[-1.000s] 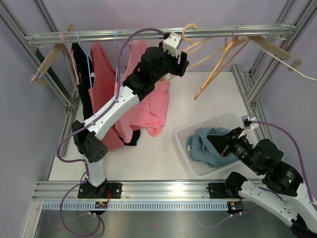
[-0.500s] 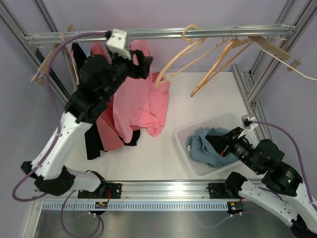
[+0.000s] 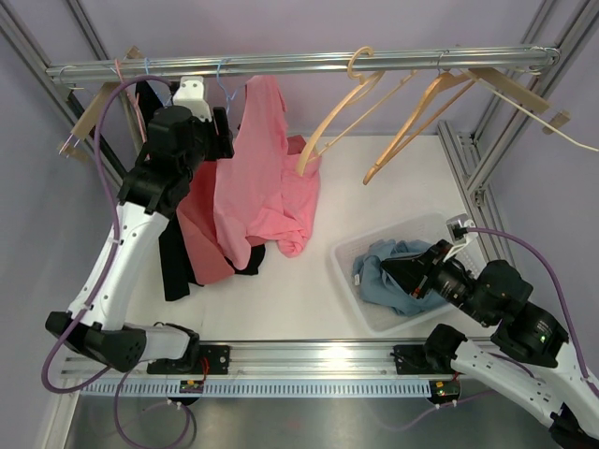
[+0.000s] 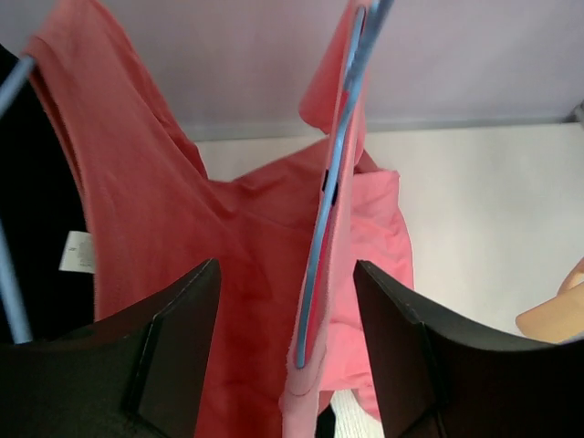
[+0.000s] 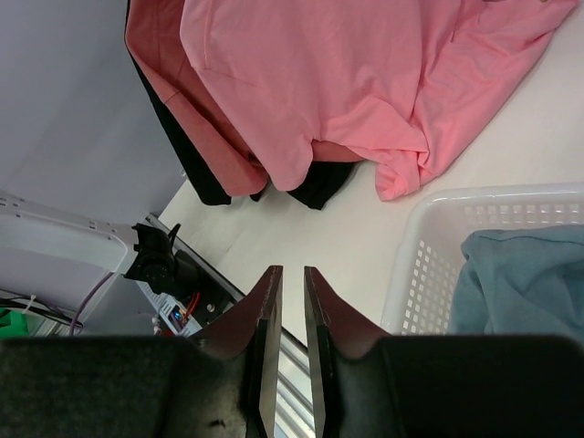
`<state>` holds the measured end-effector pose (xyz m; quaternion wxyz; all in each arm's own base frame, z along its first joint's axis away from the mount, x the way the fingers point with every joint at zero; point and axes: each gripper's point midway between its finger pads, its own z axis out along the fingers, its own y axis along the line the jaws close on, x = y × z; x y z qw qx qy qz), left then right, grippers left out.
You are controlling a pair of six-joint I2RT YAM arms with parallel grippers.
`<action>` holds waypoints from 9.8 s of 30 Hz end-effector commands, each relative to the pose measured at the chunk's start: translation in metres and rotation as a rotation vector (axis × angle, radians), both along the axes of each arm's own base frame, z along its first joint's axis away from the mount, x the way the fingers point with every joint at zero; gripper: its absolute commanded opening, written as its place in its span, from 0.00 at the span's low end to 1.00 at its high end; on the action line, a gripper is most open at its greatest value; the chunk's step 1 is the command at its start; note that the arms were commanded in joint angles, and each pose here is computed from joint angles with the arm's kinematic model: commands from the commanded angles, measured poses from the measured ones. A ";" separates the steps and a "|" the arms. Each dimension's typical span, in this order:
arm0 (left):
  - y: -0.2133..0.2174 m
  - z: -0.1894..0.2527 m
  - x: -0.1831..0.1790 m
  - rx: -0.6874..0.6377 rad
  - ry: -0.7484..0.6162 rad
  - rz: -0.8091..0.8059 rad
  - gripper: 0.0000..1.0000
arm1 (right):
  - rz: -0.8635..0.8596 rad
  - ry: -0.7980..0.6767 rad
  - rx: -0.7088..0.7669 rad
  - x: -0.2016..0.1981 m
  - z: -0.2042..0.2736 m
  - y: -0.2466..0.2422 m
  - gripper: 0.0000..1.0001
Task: Remove the t-shirt from the hanger
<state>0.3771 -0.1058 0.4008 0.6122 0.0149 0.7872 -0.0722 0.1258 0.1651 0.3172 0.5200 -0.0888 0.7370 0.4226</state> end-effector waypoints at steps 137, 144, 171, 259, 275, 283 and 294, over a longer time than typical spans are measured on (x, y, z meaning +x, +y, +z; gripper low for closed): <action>-0.016 0.147 -0.409 -0.632 -0.529 -0.927 0.00 | 0.105 -0.562 -0.217 0.029 0.159 0.136 0.02; -0.014 0.153 -0.428 -0.631 -0.550 -0.976 0.00 | 0.162 -0.553 -0.165 0.044 0.154 0.151 0.88; 0.007 0.188 -0.421 -0.547 -0.682 -0.821 0.00 | -0.066 -0.611 0.115 0.032 0.309 0.050 0.00; -0.083 0.103 -0.090 -0.458 -0.216 -0.551 0.00 | -0.494 0.547 -0.220 0.036 -0.236 -0.010 0.12; -0.118 0.080 -0.014 -0.442 -0.166 -0.529 0.00 | -0.404 0.344 -0.184 0.047 -0.148 -0.005 0.79; -0.119 0.064 0.000 -0.423 -0.148 -0.500 0.00 | -0.326 0.308 -0.133 0.040 -0.122 0.001 0.80; -0.113 0.029 -0.008 -0.399 -0.101 -0.479 0.18 | -0.349 0.203 -0.069 0.041 -0.076 -0.015 0.84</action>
